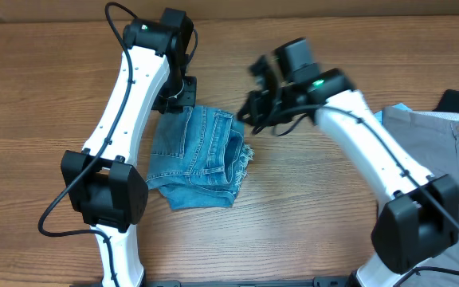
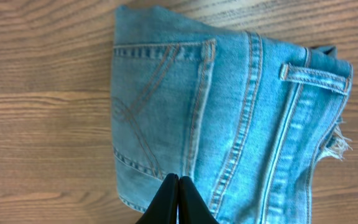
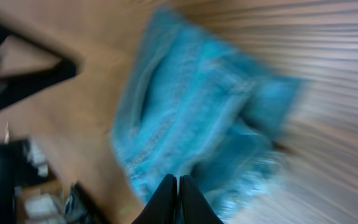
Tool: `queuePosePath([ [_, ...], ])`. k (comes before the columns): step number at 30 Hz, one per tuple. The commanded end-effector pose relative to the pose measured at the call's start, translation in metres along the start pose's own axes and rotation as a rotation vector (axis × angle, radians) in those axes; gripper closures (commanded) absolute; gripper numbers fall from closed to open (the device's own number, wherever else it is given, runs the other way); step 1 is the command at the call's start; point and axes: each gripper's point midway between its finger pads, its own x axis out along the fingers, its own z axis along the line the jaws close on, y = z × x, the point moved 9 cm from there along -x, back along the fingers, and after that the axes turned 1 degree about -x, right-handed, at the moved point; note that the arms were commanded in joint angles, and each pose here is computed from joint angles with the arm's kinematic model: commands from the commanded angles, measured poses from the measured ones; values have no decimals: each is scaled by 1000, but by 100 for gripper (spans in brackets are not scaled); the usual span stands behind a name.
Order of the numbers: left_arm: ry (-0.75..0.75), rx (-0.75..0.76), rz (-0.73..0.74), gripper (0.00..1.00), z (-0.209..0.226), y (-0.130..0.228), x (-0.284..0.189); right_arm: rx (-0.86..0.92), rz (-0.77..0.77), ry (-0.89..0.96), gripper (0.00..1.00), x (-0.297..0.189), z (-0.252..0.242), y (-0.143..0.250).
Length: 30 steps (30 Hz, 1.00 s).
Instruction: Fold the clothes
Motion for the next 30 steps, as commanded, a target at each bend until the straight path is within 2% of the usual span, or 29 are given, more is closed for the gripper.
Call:
queuePosePath([
  [1,15,-1,-24,96,18,-9,0,-83,49,52,90,40,36,17],
  [2,24,-12,-25,96,21,-11,0,-78,55,99,89,52,37,21],
  [5,31,-12,-21,96,29,-12,0,-23,90,218,72,83,32,35],
  [9,37,-10,-4,96,37,-11,0,116,162,334,70,109,9,52],
  [11,37,-12,-3,96,39,-11,0,154,197,359,75,115,1,58],
  [12,38,-9,-3,96,39,-11,0,163,210,369,82,116,-2,62],
  [15,47,-9,-2,96,38,-11,0,252,241,420,94,120,-13,74],
  [19,90,1,1,96,34,-10,0,311,263,434,96,126,-23,88],
  [23,95,7,9,95,34,-9,0,312,248,423,96,120,-21,82],
  [27,93,20,26,90,34,-7,1,304,177,388,96,87,-7,61],
  [30,134,18,58,88,31,-3,7,278,54,282,96,53,15,37],
])
